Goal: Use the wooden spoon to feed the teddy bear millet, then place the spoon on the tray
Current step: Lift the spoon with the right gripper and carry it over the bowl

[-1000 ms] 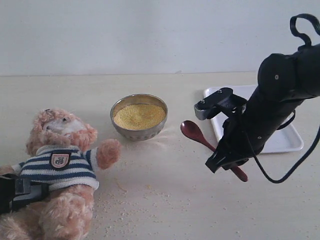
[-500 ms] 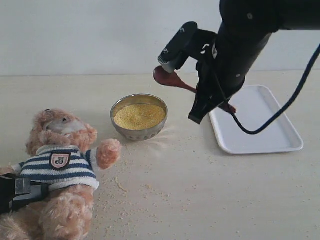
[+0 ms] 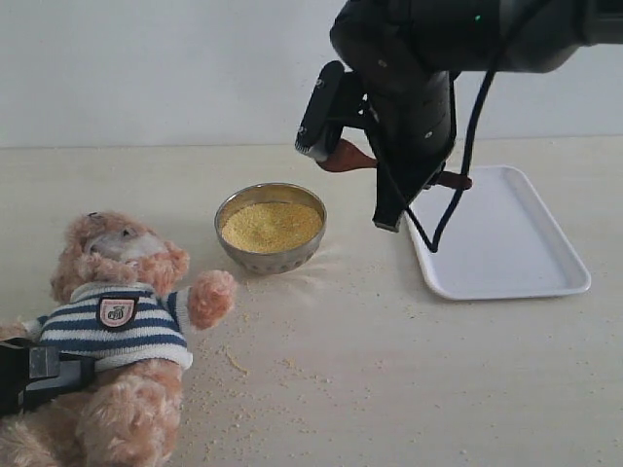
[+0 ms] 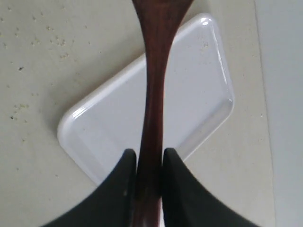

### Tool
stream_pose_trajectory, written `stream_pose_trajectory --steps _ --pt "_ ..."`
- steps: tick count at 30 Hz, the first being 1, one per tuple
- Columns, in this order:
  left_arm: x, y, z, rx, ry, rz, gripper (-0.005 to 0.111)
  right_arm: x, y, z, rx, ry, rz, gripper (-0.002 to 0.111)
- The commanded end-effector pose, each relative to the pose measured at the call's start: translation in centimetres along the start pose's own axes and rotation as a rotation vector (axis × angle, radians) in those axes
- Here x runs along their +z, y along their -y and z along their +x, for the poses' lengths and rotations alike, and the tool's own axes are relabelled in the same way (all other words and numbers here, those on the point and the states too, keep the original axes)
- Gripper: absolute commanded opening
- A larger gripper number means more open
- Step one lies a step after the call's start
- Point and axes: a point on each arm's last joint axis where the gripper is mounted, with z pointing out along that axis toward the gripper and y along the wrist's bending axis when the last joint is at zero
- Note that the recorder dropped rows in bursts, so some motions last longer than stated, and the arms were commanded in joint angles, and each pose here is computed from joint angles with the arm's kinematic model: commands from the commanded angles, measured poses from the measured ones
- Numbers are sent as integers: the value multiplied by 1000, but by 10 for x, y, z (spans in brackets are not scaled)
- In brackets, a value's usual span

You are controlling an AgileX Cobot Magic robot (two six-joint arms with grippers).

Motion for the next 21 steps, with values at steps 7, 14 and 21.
stream_pose_trajectory --steps 7,14,21 --pt "-2 2 0 1 12 10 5 13 -18 -33 -135 -16 61 4" --pt "-2 1 0 1 12 8 5 8 -44 -58 -321 -26 218 4" --pt "-2 1 0 1 12 8 5 23 -63 -68 -391 -60 229 4"
